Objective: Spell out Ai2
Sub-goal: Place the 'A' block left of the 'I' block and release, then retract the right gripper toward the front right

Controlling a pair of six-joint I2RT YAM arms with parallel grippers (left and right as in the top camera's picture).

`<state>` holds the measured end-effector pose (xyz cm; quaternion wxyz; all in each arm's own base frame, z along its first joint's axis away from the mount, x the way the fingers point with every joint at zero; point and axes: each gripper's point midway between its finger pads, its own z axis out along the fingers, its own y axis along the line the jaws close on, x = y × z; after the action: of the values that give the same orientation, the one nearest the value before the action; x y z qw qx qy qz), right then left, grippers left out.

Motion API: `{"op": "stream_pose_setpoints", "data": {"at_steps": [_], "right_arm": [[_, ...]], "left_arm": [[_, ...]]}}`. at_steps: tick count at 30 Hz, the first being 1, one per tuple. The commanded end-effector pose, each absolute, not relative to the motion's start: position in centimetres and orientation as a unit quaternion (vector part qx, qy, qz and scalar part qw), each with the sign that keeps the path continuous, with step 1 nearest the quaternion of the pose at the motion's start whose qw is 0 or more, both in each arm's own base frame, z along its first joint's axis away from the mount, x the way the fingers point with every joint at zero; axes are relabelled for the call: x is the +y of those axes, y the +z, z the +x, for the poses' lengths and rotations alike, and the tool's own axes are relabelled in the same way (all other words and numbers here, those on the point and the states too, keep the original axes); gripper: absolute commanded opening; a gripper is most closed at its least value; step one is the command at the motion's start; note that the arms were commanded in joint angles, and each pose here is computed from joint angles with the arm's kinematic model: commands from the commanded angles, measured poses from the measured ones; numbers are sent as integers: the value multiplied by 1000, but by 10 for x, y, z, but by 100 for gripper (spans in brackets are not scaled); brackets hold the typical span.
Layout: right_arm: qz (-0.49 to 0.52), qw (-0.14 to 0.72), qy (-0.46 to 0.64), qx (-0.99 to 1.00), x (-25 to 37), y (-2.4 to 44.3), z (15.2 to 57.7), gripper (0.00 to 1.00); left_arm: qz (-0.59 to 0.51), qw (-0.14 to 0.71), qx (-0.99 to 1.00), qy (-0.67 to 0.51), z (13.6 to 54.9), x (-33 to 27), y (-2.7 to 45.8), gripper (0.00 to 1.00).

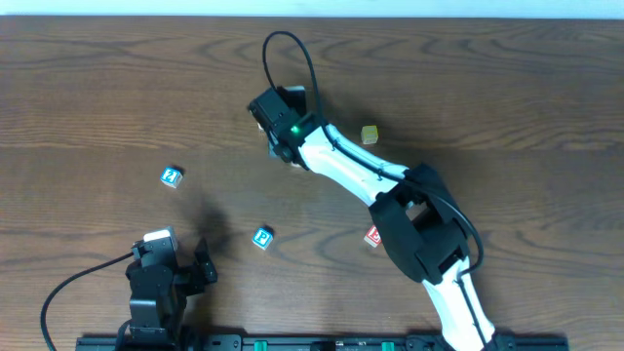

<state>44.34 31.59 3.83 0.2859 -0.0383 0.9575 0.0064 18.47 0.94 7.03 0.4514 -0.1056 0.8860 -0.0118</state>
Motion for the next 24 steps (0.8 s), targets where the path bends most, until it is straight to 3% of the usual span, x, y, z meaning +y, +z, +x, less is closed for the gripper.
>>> {"op": "stream_pose_setpoints", "data": {"at_steps": [1,5,11,17,24], "right_arm": [[-51,358,-9,932,316,98,481,58],[-53,406,36,912,324,213,484,59],[-109,383,64,915,302,312,401,69],[-138,359,46,922,262,350,334,72],[-142,305,-19,941,205,337,277,72]], "left_arm": [[-105,442,891,-11,183,9,62,95],[-105,442,891,-11,183,9,62,95],[-105,442,891,-11,183,9,62,96],[-105,442,891,-11,183,9,62,95],[-105,442,891,-11,183,9,62,95]]}}
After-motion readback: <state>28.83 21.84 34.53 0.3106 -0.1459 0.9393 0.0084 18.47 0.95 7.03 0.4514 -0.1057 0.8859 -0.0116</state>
